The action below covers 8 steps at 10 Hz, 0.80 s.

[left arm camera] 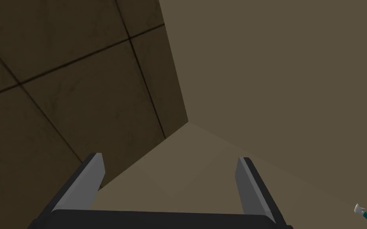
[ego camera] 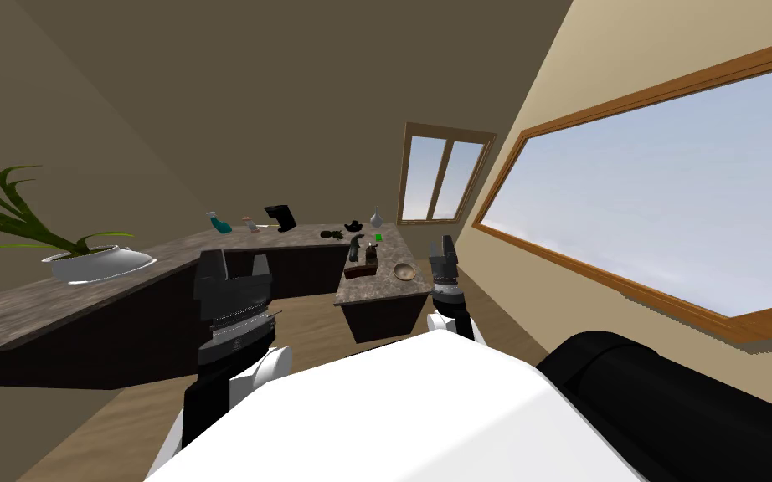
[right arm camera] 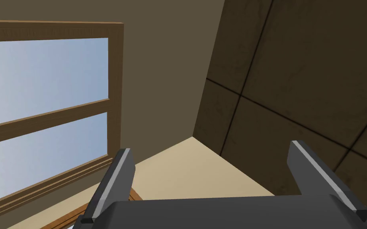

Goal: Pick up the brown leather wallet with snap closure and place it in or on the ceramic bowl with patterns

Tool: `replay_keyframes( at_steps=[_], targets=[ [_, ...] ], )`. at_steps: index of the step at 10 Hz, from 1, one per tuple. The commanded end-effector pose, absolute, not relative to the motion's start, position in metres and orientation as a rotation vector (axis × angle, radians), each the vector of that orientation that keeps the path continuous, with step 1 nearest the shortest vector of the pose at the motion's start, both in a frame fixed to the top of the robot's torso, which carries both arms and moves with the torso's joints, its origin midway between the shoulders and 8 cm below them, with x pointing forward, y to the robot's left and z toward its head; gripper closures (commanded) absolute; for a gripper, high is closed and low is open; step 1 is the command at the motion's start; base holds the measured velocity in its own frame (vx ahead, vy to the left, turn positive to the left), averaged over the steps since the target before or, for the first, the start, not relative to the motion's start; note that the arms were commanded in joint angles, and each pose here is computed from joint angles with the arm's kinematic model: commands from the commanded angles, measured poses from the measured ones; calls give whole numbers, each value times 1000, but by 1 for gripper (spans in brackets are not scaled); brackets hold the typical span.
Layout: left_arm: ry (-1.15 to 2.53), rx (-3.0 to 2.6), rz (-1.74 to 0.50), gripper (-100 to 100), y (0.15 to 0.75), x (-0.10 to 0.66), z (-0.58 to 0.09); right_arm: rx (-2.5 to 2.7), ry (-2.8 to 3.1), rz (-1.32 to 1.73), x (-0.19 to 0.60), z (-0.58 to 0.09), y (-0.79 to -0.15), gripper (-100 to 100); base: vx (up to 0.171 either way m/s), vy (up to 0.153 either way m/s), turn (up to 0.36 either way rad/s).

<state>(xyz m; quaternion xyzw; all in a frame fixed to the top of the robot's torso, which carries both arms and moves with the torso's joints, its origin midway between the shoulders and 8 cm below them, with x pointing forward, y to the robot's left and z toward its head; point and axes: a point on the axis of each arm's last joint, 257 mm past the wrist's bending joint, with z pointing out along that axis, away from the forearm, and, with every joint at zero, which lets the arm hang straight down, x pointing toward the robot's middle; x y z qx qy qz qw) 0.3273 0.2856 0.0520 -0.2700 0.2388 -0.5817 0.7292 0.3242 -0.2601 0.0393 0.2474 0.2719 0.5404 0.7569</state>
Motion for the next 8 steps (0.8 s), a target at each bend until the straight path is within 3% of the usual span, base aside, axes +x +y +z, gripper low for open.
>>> replay_keyframes(
  at_steps=[1,8],
  targets=[
    [573,-585,-1292,-100,280,336,48,539,593,1178,324,39,-260,0,-10,4,-19],
    [759,-649,-1337,-100,258,396,16,539,593,1178,324,39,-260,0,-22,10,-39]
  ],
)
